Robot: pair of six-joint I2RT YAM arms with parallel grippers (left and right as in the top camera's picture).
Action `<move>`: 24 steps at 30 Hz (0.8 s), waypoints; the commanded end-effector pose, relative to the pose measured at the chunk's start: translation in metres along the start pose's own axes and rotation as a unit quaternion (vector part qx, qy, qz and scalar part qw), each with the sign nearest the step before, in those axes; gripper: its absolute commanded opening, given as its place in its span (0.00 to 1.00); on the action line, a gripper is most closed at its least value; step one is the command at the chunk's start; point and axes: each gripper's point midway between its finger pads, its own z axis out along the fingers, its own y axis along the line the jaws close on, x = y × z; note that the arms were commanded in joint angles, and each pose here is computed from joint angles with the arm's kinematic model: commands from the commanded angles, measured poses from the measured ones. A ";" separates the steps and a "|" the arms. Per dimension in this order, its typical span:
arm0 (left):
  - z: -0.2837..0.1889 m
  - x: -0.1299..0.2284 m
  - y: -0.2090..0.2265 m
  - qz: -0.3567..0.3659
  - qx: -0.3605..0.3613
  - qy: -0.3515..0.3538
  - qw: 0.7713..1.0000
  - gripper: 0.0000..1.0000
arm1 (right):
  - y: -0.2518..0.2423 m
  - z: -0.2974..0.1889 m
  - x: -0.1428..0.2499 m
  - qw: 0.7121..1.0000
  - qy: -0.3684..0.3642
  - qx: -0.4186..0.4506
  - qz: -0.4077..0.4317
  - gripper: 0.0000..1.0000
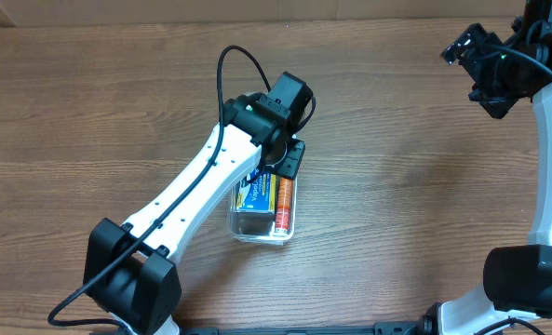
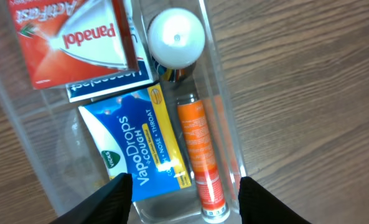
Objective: Pack container
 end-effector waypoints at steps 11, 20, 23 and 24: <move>-0.194 -0.001 0.186 -0.244 -0.128 -0.090 0.957 0.84 | 0.002 -0.004 -0.002 1.000 -0.006 -0.004 -0.004 1.00; -0.294 0.081 0.266 -0.383 -0.189 -0.202 0.881 1.00 | 0.002 -0.004 -0.002 1.000 -0.006 -0.004 -0.004 1.00; -0.299 0.089 0.273 -0.398 -0.197 -0.206 0.872 1.00 | 0.001 -0.004 -0.002 1.000 -0.007 -0.004 -0.004 1.00; -0.299 0.089 0.273 -0.398 -0.197 -0.206 0.872 1.00 | 0.002 -0.004 -0.002 1.000 -0.006 -0.004 -0.004 1.00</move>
